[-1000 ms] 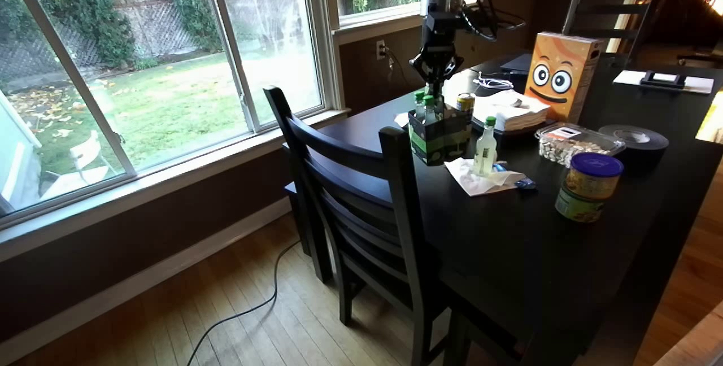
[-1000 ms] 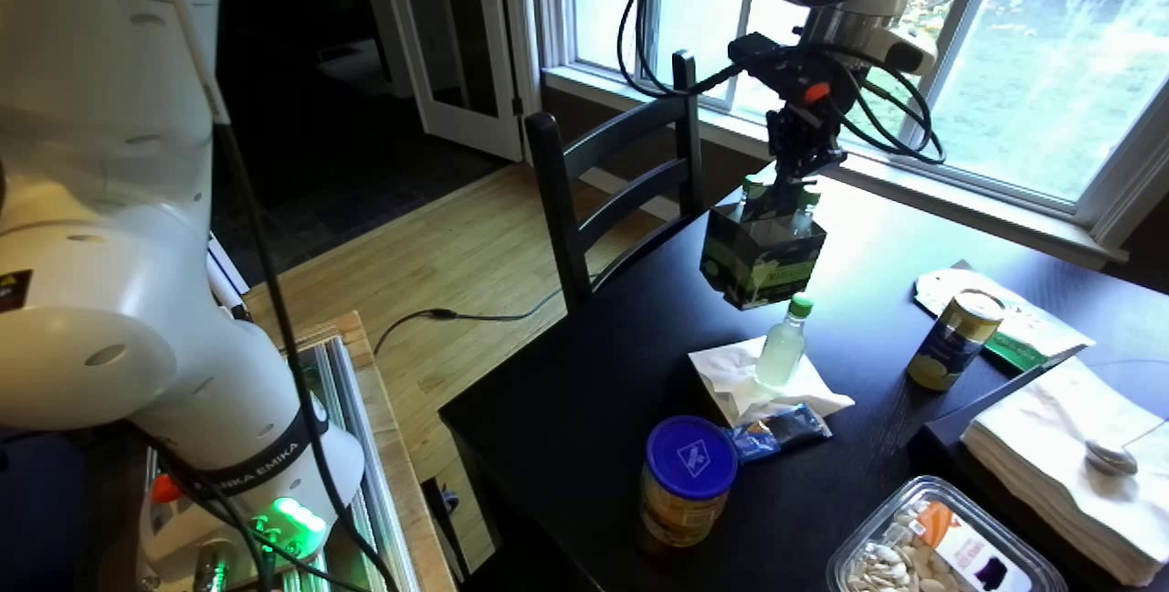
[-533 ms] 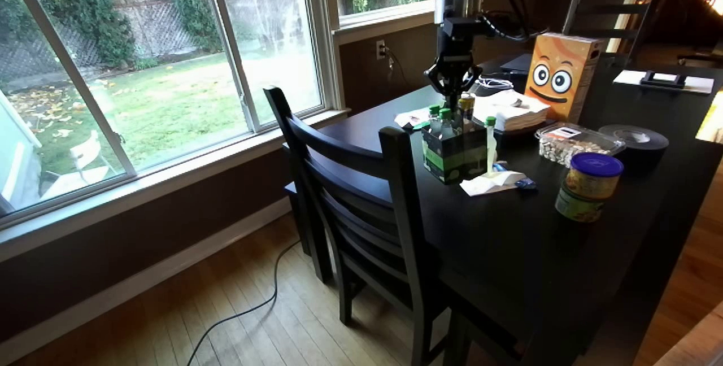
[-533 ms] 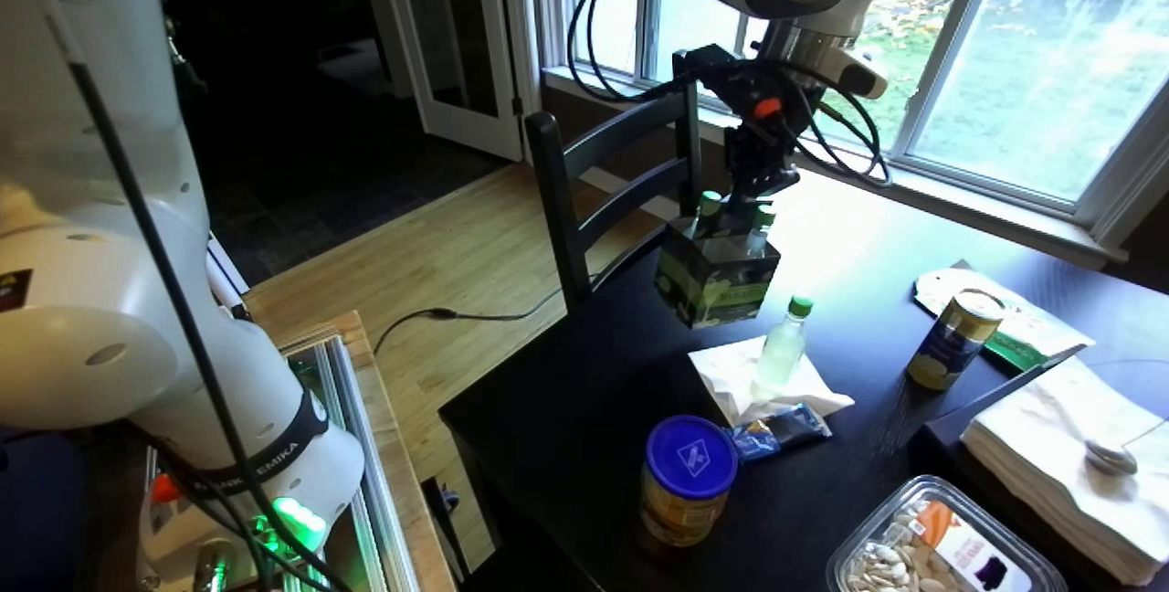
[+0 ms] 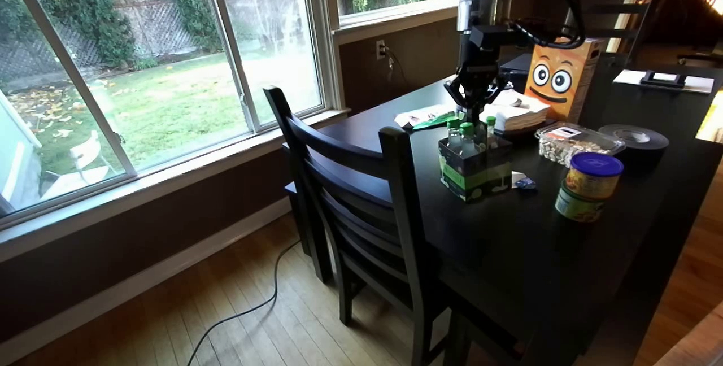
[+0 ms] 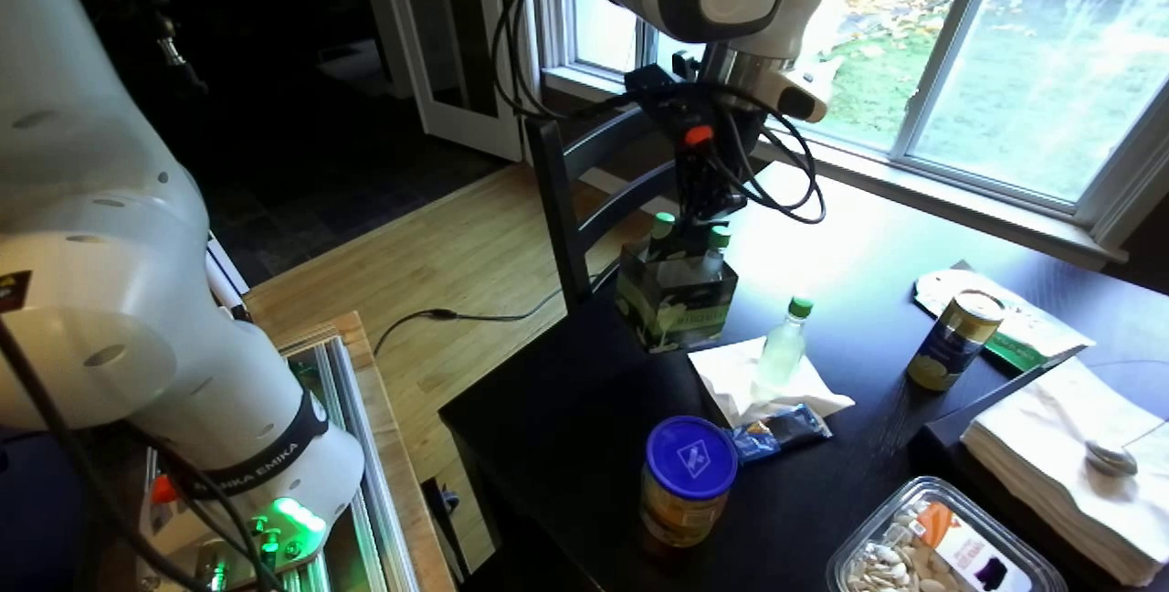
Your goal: Move the box on the left backwards
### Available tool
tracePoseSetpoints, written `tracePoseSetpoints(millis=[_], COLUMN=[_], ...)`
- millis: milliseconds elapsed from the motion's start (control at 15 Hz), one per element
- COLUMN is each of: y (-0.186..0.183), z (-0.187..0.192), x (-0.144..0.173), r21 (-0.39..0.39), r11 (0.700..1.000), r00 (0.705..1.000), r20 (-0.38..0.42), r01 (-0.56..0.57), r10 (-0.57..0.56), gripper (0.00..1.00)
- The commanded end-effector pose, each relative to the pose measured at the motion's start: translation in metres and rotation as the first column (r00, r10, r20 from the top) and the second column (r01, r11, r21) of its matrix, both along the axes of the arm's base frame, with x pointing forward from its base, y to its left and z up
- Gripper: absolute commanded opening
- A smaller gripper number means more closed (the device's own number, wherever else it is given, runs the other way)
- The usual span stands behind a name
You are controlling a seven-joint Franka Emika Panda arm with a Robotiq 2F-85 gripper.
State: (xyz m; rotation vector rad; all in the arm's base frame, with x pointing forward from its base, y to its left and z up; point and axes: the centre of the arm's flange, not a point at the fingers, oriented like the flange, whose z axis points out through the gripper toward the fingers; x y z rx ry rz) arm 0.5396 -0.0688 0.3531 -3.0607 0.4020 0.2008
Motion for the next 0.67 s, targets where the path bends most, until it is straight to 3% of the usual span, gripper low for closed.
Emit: tracePoseSetpoints(millis=[0,333,600], y=[0.0,0.001,0.006], z=[0.002,0.005,-0.008], x=[-0.006,-0.012,-0.029], r21=[0.001,0.001,-0.021], r11=[1.0,1.0,1.0], r00=[1.0,1.0,0.997], r20=[0.001,0.009,0.072], r01=[-0.001,-0.002,-0.012], r10=[0.001,0.002,0.013], gripper=[0.03,0.03,0.01])
